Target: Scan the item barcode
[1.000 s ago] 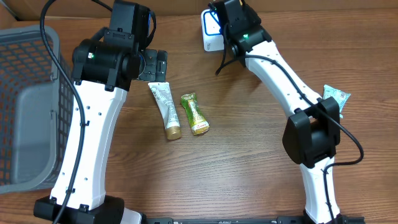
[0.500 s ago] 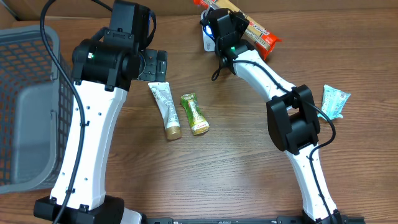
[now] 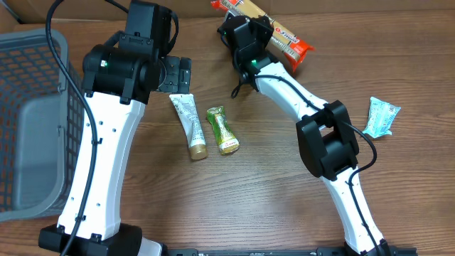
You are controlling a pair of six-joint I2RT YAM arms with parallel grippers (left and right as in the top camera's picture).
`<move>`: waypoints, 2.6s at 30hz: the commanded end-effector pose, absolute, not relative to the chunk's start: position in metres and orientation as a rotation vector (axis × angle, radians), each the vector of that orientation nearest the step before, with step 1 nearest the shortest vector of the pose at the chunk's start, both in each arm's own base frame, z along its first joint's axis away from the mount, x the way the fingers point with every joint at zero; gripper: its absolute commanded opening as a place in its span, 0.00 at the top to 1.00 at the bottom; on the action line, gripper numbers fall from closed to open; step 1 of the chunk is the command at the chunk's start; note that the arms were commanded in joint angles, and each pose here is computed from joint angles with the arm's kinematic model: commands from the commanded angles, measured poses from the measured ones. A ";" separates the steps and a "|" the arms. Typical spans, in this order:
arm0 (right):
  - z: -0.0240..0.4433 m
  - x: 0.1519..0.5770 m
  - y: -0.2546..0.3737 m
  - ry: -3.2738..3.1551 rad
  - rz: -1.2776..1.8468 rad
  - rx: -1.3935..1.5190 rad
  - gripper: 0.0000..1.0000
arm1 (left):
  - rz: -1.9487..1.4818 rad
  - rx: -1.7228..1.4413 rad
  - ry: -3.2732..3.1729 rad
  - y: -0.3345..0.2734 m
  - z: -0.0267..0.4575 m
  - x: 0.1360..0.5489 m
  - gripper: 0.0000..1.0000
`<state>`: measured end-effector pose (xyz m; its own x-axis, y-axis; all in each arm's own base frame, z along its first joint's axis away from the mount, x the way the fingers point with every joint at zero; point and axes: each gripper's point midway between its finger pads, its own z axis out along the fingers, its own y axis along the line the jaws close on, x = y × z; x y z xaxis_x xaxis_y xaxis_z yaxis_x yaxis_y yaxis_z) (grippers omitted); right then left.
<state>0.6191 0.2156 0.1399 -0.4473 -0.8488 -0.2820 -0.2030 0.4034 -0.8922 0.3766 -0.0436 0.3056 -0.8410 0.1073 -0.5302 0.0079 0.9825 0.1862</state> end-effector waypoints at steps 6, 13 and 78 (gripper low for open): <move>0.354 0.521 0.135 1.939 -0.654 -0.002 0.96 | 0.248 0.090 2.556 -0.043 0.306 0.379 0.01; 0.294 0.479 0.047 2.304 -0.122 0.594 0.96 | 0.248 0.089 2.556 -0.043 0.306 0.379 0.00; 0.068 0.318 0.322 3.052 0.500 -0.426 0.14 | 0.008 -0.472 2.589 0.093 0.339 0.330 0.00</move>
